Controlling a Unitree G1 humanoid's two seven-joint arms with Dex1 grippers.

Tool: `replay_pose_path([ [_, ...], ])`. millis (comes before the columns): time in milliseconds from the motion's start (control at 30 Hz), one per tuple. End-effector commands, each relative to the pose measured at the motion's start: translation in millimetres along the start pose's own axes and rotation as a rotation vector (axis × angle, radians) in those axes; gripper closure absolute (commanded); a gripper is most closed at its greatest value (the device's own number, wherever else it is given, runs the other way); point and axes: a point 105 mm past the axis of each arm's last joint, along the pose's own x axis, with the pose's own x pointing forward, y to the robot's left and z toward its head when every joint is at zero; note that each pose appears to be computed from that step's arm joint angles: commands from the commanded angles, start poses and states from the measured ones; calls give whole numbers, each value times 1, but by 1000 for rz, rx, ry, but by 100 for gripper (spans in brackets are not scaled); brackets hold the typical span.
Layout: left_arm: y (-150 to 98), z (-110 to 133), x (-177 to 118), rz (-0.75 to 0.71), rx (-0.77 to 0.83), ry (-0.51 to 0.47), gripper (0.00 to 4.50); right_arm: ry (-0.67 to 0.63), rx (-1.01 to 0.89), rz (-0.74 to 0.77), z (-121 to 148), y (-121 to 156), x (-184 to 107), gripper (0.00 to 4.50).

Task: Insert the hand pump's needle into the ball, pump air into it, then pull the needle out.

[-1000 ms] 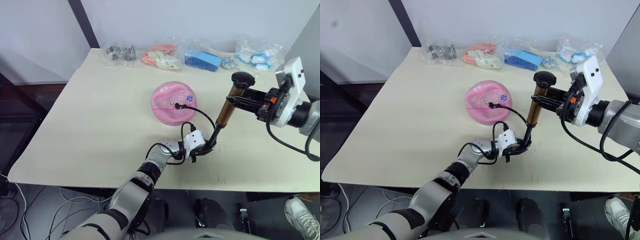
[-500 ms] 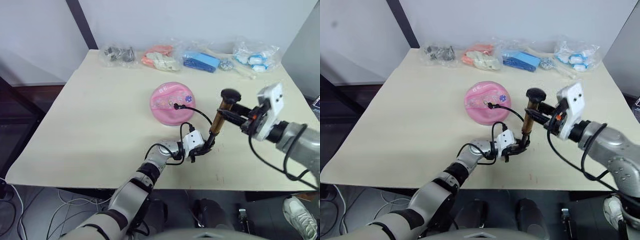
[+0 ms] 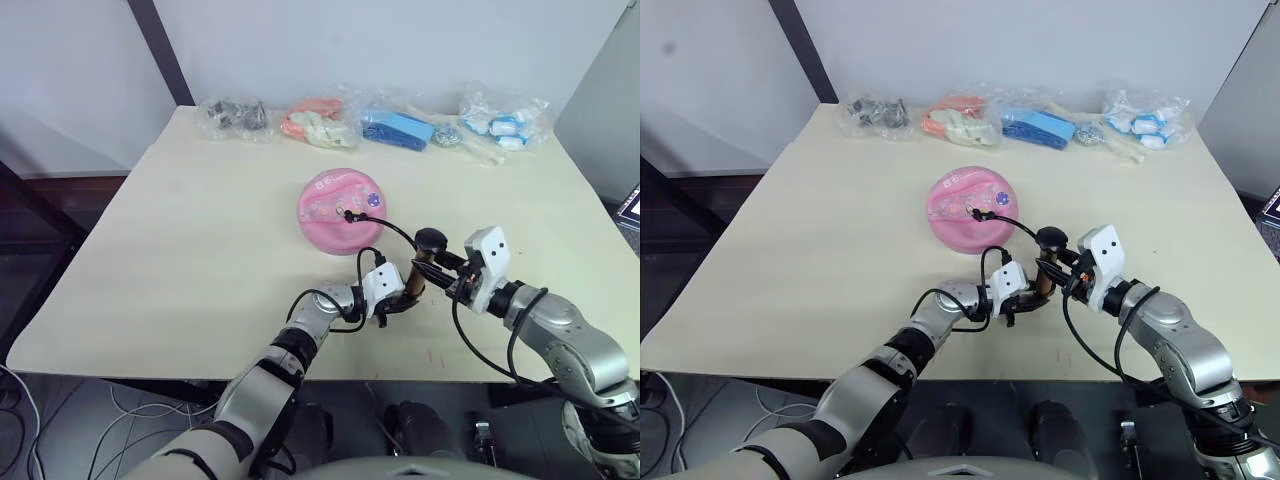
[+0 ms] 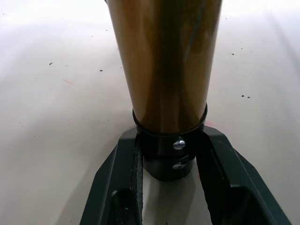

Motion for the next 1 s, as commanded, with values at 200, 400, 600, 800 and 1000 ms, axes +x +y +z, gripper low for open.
replay_pose_path([
  [200, -18, -49, -11, -42, -92, 175, 338, 115, 75, -12, -32, 0, -5, 344],
  [400, -18, -49, -10, -47, -87, 178, 338, 36, 48, -17, -3, -1, -7, 344],
  [600, -15, -49, -11, -43, -85, 182, 338, -90, -20, -17, 65, -4, -21, 344],
  [800, -18, -54, -13, -47, -90, 195, 338, -228, -128, 18, 156, -1, -47, 344],
  [1000, -20, -54, -12, -48, -93, 195, 338, -223, -154, 37, 179, 5, -56, 344],
])
